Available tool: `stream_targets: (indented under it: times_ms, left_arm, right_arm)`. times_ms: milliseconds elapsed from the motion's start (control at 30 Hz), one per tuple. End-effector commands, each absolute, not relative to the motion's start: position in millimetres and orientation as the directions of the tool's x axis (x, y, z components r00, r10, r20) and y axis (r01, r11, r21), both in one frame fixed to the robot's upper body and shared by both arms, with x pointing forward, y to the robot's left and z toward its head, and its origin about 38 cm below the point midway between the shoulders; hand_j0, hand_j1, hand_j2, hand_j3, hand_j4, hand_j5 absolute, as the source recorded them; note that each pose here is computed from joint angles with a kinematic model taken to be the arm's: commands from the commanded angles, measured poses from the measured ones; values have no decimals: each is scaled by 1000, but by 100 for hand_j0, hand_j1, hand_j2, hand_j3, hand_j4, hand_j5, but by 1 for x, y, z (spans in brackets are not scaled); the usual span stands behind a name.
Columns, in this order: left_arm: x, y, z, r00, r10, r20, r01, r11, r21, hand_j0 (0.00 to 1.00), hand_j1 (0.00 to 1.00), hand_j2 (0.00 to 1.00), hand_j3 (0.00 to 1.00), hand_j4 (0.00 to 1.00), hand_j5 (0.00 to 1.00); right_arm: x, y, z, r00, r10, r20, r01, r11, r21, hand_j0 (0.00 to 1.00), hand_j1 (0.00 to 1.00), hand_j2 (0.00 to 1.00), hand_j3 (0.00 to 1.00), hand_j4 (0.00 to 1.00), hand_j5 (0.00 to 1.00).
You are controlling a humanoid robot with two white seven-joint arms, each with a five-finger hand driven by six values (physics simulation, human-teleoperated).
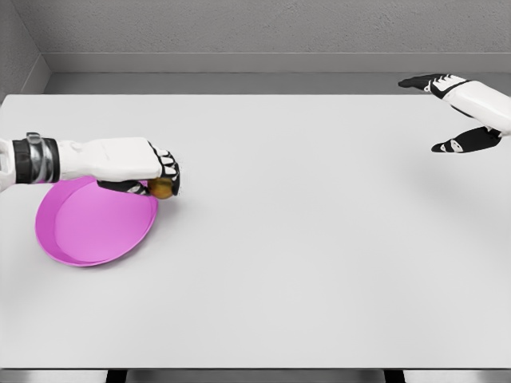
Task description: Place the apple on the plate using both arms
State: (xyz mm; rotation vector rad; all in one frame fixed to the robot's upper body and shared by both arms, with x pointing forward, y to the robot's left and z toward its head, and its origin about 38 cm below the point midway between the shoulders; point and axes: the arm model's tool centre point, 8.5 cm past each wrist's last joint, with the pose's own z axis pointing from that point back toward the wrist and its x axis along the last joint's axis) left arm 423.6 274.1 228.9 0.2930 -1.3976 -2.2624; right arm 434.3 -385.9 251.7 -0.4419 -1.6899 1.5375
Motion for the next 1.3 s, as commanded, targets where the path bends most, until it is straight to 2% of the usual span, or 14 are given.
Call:
stream_targets:
  times_ms: [0,167,333,367,433,600,767,833,1033,1267]
  left_arm:
    - [424,292,244,-852,-522,45,268,-360,893,45,45,45,45,45,45]
    - [424,325,236,-807,-589,48,324,-374,869,47,47,47,47,47,47]
    - [422,334,228,-791,-609,59,352,-374,858,52,52,52,52,52,52]
    - [422,336,226,-787,-613,63,359,-372,856,57,57,57,57,57,57]
    - [424,343,218,-768,-634,92,391,-350,851,80,80,80,80,80,80]
    - [423,346,212,-757,-644,113,412,-335,848,95,95,95,95,95,95]
    - [423,342,214,-759,-636,141,416,-307,856,100,100,100,100,100,100]
    - [424,314,214,-773,-575,270,443,-184,877,100,100,100,100,100,100]
    - [427,212,217,-865,-364,346,404,-93,910,100,100,100,100,100,100]
    - [428,206,216,-868,-353,350,404,-89,911,100,100,100,100,100,100]
  right_arm:
    - [434,-386,252,-624,712,322,-248,210,-946,100,100,100,100,100,100]
    - [434,-386,251,-623,712,324,-251,210,-945,100,100,100,100,100,100]
    - [434,-383,248,-626,708,327,-262,204,-943,100,100,100,100,100,100]
    - [434,-383,248,-626,708,327,-262,204,-943,100,100,100,100,100,100]
    - [434,-383,248,-626,708,327,-262,204,-943,100,100,100,100,100,100]
    - [434,-383,247,-627,707,327,-263,203,-943,100,100,100,100,100,100]
    - [434,-383,247,-626,707,328,-265,203,-943,100,100,100,100,100,100]
    - [434,-383,247,-626,707,328,-265,203,-943,100,100,100,100,100,100]
    - [433,-383,246,-625,708,329,-267,201,-942,100,100,100,100,100,100]
    - [434,-379,241,-629,704,331,-281,192,-940,100,100,100,100,100,100]
